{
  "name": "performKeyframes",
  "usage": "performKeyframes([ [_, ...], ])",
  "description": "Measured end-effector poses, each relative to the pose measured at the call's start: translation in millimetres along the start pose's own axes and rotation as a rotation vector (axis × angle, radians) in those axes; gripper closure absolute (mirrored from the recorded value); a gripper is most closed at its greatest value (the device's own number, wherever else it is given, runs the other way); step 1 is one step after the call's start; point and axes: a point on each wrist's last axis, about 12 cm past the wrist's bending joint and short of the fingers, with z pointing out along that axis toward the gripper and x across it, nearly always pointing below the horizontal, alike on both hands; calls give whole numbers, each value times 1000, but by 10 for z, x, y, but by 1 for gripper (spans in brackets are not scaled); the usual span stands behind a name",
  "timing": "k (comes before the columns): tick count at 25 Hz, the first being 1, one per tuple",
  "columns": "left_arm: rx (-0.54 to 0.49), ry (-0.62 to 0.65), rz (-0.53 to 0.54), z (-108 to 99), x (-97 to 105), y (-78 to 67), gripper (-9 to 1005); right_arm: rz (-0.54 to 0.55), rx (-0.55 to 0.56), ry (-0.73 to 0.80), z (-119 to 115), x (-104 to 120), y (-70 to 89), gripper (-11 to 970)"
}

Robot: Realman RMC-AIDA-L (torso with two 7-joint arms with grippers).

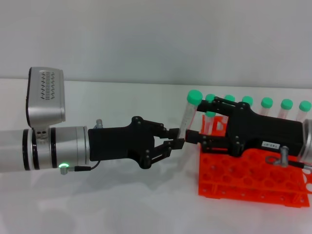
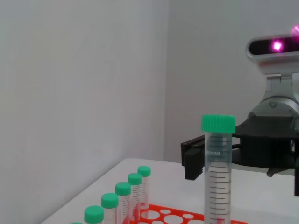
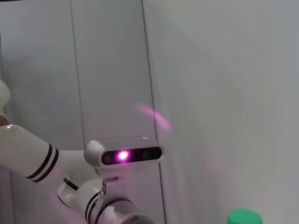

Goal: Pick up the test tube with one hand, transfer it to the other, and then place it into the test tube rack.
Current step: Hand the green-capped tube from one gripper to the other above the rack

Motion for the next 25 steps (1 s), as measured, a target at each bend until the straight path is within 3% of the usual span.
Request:
performKeyframes([
  [25,7,3,6,16,23,-20,806,-36,1,-8,189,32,35,126],
])
